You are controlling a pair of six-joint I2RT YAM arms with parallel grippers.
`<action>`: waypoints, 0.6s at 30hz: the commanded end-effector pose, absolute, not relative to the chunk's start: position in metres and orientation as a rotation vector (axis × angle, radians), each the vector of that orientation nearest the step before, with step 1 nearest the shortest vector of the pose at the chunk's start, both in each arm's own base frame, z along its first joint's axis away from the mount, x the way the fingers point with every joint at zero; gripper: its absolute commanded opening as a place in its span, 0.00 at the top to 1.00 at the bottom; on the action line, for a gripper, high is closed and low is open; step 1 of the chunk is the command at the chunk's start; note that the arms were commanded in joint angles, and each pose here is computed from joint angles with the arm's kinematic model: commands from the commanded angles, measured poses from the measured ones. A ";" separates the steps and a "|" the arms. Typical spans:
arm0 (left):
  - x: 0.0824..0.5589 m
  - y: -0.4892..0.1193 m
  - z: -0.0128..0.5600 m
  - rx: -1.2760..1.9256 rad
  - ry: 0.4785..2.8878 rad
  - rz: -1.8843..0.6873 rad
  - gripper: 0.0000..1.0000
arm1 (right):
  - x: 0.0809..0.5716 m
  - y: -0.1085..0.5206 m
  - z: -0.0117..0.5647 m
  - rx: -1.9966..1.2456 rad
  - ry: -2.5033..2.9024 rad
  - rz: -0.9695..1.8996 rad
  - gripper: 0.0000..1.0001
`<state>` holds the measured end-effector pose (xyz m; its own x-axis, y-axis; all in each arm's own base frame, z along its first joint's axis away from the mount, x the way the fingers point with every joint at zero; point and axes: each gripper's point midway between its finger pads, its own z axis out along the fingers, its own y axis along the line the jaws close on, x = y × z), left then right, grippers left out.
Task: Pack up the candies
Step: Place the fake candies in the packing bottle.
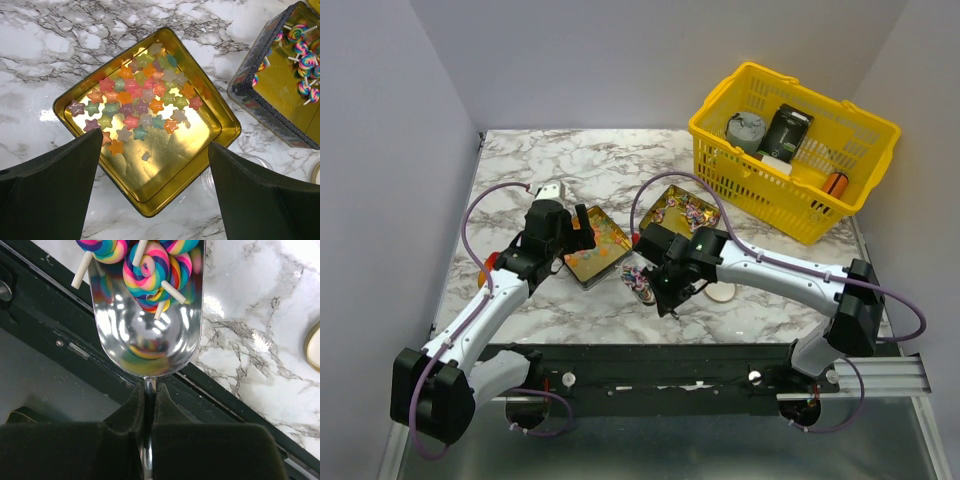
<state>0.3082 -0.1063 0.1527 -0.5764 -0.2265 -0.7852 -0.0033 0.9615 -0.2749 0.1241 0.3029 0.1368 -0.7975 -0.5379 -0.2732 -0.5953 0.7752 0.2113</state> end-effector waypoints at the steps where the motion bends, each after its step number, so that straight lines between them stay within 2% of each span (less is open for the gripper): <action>1: 0.304 -0.104 0.154 -0.152 2.164 -0.308 0.01 | 0.113 0.301 0.130 -0.873 2.855 0.421 0.99; 10: 0.304 -0.106 0.153 -0.152 2.172 -0.316 0.01 | 0.116 0.297 0.117 -0.809 2.923 0.429 0.99; 18: 0.305 -0.104 0.153 -0.156 2.171 -0.312 0.01 | 0.116 0.303 0.120 -0.774 2.980 0.567 0.99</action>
<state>0.3081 -0.1062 0.1542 -0.5744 -0.2297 -0.7857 -0.0003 0.9599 -0.2804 0.1190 0.2958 0.1180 -0.8647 -0.4830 -0.1378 -0.5020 0.8224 0.2677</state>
